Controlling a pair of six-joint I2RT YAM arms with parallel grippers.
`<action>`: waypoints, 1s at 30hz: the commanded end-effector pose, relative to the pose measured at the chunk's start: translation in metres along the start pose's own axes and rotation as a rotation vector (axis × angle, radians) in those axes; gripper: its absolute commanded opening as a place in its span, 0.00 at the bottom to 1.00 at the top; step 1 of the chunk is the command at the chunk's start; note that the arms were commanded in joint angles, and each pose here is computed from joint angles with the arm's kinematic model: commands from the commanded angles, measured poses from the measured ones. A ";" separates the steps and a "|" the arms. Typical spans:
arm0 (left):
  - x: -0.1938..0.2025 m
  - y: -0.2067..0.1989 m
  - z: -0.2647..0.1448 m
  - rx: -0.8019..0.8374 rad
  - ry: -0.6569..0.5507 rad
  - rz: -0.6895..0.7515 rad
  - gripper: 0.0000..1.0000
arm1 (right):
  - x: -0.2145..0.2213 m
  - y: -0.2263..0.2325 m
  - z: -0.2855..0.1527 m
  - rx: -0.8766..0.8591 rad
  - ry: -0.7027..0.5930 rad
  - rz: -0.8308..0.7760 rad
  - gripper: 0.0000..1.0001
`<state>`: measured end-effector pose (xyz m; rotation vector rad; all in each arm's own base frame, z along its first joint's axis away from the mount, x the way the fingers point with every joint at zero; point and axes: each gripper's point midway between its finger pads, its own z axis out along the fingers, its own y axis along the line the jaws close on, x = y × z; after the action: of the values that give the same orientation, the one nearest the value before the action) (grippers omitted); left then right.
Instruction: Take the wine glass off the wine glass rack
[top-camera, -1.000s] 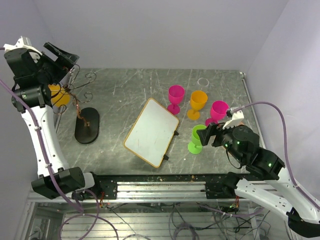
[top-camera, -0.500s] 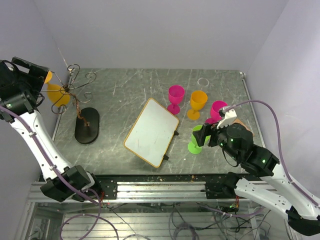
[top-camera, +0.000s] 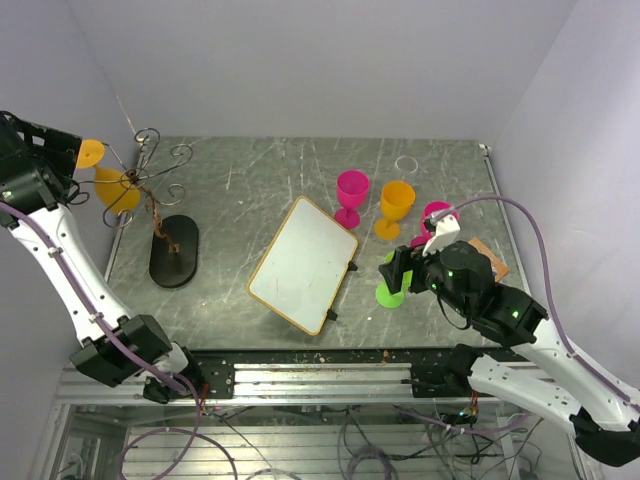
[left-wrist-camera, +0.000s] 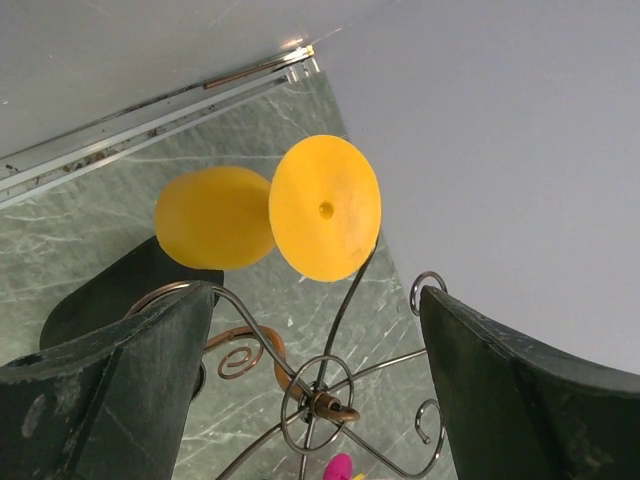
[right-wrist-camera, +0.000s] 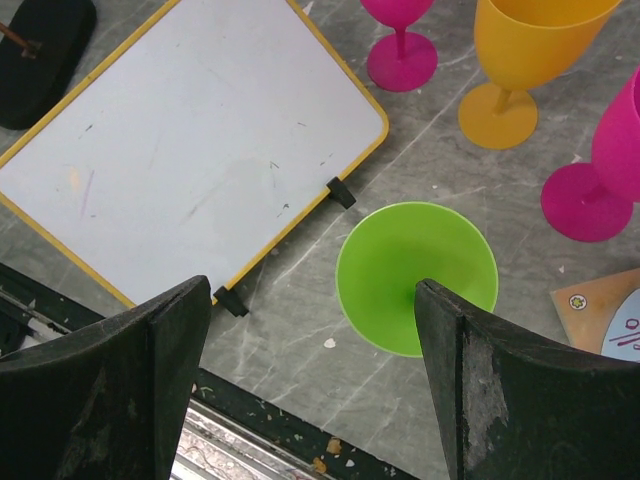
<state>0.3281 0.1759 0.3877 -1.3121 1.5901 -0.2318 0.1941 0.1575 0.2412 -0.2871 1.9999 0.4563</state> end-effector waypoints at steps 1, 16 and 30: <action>-0.009 0.004 0.003 -0.033 -0.032 0.004 0.94 | 0.002 -0.004 0.004 0.027 0.004 -0.011 0.82; -0.025 0.007 0.030 -0.037 -0.097 0.066 0.81 | 0.023 -0.003 0.025 0.068 0.126 -0.029 0.81; -0.005 -0.004 0.043 0.048 -0.046 -0.004 0.71 | 0.013 -0.004 0.013 0.058 0.082 0.000 0.81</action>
<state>0.3570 0.2035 0.3578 -1.3190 1.5774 -0.1893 0.2006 0.1641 0.2037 -0.3150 2.1472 0.3593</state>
